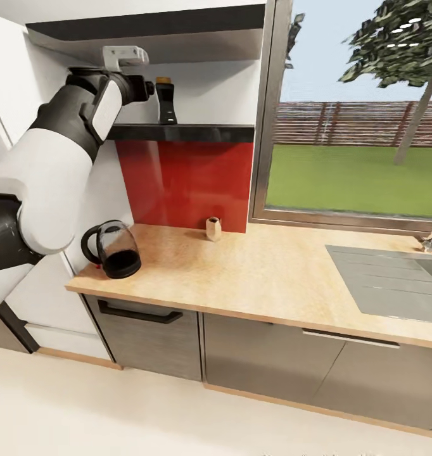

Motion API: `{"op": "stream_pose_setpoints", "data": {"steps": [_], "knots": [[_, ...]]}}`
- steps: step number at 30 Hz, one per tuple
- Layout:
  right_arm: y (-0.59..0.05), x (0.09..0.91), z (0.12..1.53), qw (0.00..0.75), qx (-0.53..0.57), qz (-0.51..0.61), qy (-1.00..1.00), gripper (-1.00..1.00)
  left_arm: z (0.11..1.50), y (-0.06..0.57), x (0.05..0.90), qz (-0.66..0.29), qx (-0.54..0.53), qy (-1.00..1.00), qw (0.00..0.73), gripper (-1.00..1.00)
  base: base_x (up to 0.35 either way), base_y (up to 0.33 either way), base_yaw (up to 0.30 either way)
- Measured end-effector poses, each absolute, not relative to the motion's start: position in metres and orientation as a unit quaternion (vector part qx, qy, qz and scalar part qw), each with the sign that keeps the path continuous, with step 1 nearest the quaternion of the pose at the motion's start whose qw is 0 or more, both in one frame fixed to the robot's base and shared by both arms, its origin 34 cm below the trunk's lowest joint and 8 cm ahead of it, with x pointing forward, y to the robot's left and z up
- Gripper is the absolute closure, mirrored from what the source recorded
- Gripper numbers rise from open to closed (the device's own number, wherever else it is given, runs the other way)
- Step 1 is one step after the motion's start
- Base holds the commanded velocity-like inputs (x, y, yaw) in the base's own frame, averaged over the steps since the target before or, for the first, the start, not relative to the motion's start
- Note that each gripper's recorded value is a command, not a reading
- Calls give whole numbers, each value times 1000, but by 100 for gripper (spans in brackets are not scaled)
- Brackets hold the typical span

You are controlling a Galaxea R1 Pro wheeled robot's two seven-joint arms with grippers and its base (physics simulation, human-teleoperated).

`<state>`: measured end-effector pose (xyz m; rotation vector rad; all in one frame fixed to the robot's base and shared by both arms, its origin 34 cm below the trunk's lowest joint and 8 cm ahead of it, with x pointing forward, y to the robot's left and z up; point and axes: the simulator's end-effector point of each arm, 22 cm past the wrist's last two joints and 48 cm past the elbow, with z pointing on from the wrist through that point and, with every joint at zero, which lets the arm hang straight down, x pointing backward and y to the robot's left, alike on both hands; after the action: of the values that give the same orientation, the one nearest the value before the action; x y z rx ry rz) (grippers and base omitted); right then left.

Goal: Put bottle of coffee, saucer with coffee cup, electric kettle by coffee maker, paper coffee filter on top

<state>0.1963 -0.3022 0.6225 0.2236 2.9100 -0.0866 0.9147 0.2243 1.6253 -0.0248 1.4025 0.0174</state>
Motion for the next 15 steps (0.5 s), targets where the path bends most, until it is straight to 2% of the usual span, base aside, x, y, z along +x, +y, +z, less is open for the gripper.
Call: {"op": "stream_pose_setpoints", "data": {"steps": [12, 15], "knots": [[-308, 197, 623, 111, 74, -34, 990, -100, 1646, 232, 908, 15, -18, 599, 800, -100, 0, 0, -277], [-311, 197, 623, 112, 74, -36, 990, -100, 1647, 242, 908, 20, -24, 598, 801, -100, 0, 0, -168]]}}
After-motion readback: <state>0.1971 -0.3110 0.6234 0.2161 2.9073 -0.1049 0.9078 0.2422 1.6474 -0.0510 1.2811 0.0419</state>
